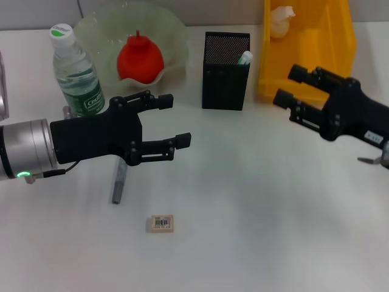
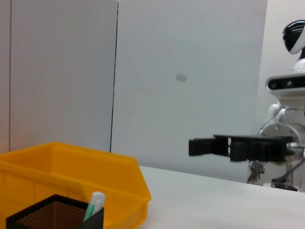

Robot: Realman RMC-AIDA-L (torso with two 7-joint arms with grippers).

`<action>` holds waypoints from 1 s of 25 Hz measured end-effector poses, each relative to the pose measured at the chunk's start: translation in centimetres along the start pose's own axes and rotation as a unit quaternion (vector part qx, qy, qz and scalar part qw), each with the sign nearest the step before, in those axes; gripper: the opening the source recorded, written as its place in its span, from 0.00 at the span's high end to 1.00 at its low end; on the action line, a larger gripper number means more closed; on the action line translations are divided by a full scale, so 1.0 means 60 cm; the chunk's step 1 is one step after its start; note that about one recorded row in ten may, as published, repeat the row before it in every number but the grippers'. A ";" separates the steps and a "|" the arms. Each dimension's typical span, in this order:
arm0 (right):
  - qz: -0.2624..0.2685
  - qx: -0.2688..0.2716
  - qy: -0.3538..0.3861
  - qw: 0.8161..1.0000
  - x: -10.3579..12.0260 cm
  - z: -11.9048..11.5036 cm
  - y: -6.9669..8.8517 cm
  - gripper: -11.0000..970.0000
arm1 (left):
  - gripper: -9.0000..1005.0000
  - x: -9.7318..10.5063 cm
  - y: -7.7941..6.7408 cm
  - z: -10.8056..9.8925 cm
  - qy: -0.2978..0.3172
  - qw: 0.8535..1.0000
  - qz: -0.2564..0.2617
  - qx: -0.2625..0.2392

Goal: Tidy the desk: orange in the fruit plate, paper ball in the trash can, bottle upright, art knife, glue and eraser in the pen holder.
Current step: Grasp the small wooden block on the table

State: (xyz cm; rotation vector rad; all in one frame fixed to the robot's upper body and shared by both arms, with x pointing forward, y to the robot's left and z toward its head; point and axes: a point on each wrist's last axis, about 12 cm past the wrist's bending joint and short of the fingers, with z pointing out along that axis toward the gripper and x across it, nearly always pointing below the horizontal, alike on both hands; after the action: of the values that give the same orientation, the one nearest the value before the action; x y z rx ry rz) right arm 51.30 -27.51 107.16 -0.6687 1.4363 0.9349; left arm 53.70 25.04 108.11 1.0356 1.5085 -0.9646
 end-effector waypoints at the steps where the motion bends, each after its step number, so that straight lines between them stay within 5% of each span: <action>1: 0.001 0.002 0.001 1.000 0.004 -0.003 0.002 0.34 | 0.16 -0.001 0.000 0.001 -0.001 1.000 0.000 0.002; 6: 0.008 0.007 0.006 1.000 0.013 -0.012 0.008 0.34 | 0.16 -0.020 0.004 -0.001 -0.007 1.000 0.005 0.019; 15: 0.032 0.015 0.025 0.999 0.035 -0.029 0.017 0.34 | 0.16 -0.110 0.013 0.003 -0.010 0.991 0.089 0.096; 20: 0.044 0.023 0.030 0.998 0.041 -0.031 0.018 0.34 | 0.16 -0.151 0.009 0.017 0.007 0.974 0.180 0.139; 25: 0.064 0.027 0.028 0.997 0.041 -0.033 0.017 0.34 | 0.16 -0.175 0.005 0.037 0.049 0.940 0.293 0.169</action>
State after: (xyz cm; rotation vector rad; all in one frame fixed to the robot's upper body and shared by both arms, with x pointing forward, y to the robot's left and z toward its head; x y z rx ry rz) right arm 49.18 -28.35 104.76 -0.5734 1.5636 0.9792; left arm 55.76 21.66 118.10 1.6821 1.0188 -0.7563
